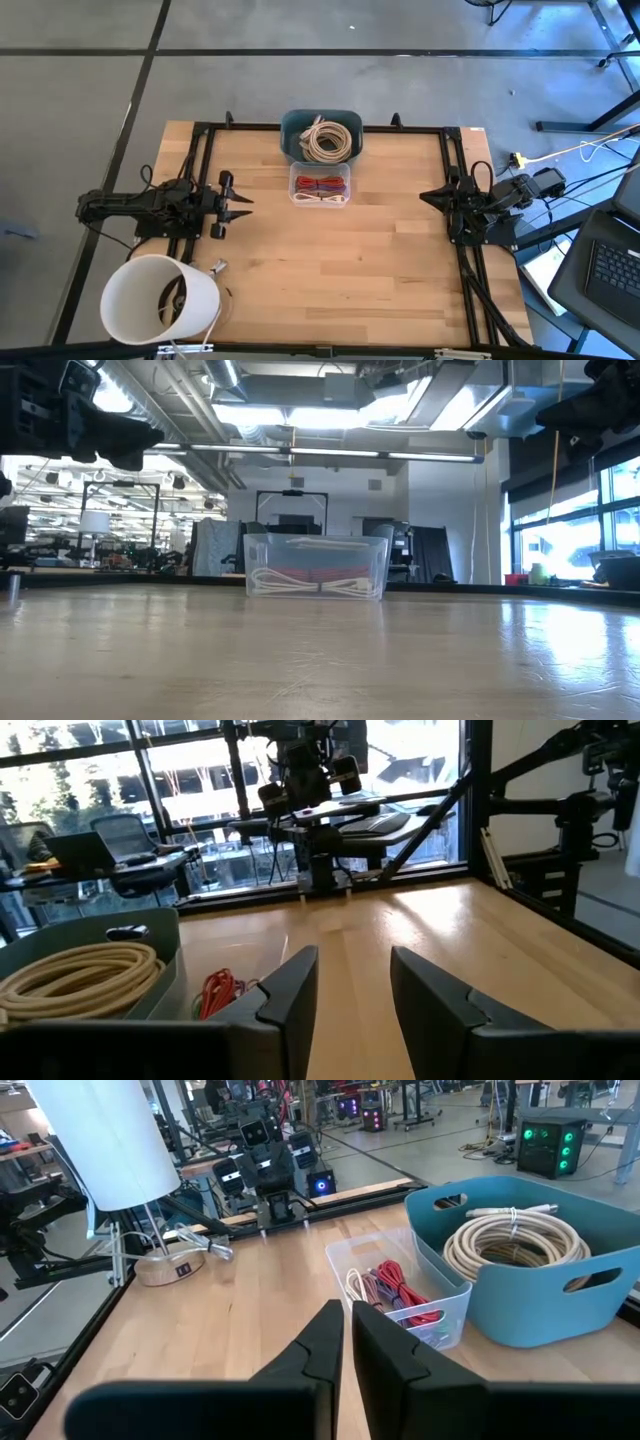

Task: Pick & Place USB Port
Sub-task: Return to Home Position

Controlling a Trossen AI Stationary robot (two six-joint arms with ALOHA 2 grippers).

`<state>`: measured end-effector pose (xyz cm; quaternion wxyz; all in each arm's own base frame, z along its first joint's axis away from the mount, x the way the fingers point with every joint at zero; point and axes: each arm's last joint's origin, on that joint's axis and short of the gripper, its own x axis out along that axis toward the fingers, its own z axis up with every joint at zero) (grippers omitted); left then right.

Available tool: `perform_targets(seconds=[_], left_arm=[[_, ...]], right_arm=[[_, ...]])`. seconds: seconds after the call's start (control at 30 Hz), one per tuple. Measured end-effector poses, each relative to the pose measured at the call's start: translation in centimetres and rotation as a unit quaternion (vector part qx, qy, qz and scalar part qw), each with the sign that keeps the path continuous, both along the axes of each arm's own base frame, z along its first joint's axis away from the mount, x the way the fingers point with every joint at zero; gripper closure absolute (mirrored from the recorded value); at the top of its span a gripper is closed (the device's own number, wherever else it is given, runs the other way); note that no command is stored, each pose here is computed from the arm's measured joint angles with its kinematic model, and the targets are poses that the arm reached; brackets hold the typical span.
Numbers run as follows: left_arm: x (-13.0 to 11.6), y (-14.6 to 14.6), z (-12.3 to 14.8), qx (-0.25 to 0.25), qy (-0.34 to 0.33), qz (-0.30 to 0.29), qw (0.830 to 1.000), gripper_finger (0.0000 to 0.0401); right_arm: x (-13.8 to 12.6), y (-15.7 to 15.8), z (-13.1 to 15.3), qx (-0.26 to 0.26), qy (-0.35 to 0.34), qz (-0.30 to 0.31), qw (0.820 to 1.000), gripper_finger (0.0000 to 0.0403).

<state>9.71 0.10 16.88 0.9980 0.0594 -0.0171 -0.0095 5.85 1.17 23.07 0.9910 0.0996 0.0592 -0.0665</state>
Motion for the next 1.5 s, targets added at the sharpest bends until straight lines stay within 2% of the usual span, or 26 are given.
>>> perform_targets(seconds=[0.57,0.7,0.9,1.17,1.5], left_arm=[[0.0,0.0,0.0,0.0,0.0,0.001,1.0,0.0278],[0.0,0.0,0.0,0.0,0.0,0.001,1.0,0.028],[0.0,0.0,0.0,0.0,0.0,0.001,1.0,0.0277],[0.0,0.0,0.0,0.0,-0.001,0.001,1.0,0.0279],[0.0,0.0,0.0,0.0,-0.001,0.001,1.0,0.0276]], right_arm=[[0.0,0.0,-0.1,-0.004,0.006,0.001,1.0,0.0373],[-0.1,0.2,-0.8,-0.039,0.043,0.047,0.997,0.0373],[0.1,0.6,-1.5,-0.047,0.058,0.099,0.992,0.0373],[0.6,0.0,-1.6,-0.055,0.051,0.105,0.992,0.0373],[1.0,-0.9,-2.3,-0.028,0.052,0.095,0.994,0.0373]])
